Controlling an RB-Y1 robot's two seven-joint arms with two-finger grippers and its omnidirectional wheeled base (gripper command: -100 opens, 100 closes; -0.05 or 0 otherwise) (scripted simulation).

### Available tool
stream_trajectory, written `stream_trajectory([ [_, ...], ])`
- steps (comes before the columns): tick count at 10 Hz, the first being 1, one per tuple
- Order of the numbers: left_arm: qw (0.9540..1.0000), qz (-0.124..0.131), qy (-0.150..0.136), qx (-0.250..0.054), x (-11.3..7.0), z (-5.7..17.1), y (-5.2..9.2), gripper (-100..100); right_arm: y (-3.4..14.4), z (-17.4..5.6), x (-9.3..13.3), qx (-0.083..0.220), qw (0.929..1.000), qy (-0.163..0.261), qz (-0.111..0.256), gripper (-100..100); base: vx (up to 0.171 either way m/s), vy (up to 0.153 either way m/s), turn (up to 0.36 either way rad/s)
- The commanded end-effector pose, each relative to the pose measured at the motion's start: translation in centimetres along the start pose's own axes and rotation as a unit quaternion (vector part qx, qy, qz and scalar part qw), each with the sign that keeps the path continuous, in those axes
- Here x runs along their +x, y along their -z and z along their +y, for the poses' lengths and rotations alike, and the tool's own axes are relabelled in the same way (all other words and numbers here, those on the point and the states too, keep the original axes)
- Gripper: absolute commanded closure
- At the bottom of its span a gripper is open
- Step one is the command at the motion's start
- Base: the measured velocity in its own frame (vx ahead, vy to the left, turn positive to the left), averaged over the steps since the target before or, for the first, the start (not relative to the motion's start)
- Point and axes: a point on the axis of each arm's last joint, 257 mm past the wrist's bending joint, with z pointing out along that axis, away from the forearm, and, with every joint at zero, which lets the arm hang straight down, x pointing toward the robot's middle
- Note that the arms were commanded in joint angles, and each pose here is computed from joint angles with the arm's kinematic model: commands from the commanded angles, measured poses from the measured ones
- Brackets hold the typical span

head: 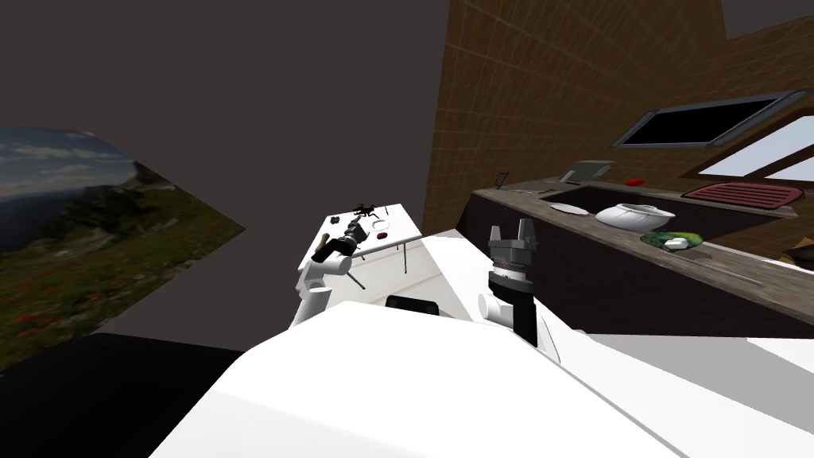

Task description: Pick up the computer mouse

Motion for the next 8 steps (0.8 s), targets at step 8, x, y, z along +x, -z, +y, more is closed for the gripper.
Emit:
stream_trajectory([
  [8, 0.9937, -0.024, 0.022, -0.107, -1.3, 4.7, -0.6, -100, 0.0, 0.0, 0.0, 0.0, 1.0, 0.0, 0.0, 0, 0.028, -0.013, -0.031],
])
